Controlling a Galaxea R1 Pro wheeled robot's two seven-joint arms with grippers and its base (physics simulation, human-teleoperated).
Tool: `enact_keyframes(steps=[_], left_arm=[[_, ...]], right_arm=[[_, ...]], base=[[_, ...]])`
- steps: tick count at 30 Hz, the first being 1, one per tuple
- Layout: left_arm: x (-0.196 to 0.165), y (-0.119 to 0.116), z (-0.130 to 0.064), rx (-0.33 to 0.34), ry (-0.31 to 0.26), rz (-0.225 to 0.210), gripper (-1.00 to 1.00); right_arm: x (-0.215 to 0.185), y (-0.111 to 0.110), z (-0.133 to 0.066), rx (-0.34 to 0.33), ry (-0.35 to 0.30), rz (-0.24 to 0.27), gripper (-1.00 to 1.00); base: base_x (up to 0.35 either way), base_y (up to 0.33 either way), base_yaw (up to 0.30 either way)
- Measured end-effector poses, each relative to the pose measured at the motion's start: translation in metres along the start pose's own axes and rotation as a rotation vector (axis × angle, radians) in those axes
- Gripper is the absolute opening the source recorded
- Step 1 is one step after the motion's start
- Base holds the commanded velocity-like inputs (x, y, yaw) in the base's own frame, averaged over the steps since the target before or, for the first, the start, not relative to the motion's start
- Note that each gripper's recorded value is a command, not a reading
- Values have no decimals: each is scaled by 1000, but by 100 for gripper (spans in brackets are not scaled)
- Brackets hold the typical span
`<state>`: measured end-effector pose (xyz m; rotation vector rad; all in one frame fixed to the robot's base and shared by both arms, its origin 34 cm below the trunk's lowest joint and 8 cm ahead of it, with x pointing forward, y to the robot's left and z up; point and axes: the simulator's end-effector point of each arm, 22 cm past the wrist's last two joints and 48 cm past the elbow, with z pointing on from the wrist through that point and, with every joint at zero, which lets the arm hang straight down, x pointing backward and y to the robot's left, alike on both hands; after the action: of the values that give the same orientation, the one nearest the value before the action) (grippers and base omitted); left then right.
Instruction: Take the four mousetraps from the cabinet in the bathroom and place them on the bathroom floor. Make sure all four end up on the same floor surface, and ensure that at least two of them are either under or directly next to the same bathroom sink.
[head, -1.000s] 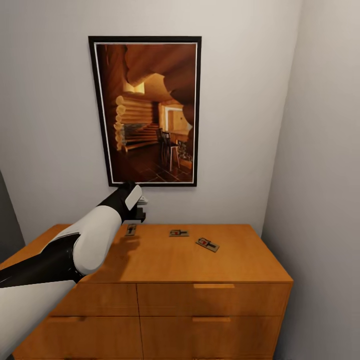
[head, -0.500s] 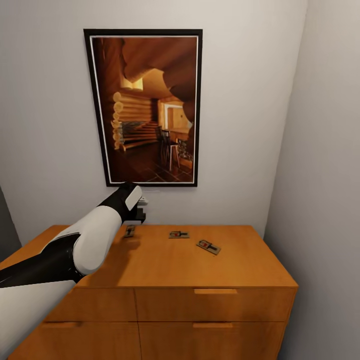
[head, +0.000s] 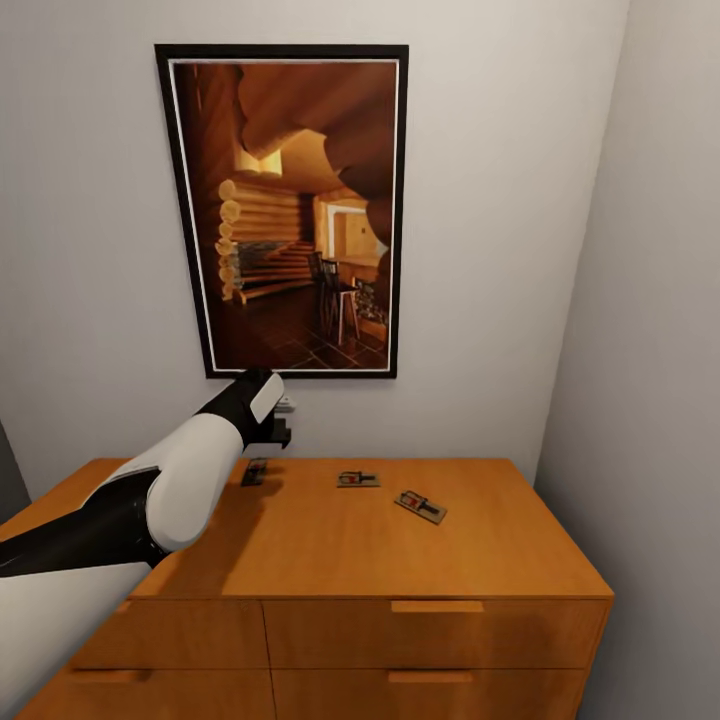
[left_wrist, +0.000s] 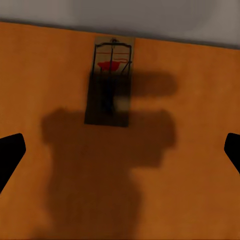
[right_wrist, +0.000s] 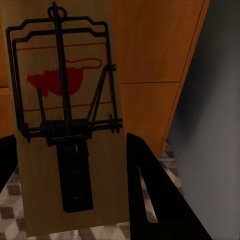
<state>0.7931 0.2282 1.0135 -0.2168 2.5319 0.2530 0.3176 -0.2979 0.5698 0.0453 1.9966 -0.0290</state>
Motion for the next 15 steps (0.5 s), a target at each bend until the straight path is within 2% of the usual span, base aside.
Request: enact_keyframes(steps=[8,15], left_arm=[[2,0,2,0,4,1,100],[4,-1,3,1,6,1,100]], right_arm=[[0,0,0,0,0,0,-100],[0,0,0,0,0,0,-100]], base=[[2,78,0],[0,24,0]])
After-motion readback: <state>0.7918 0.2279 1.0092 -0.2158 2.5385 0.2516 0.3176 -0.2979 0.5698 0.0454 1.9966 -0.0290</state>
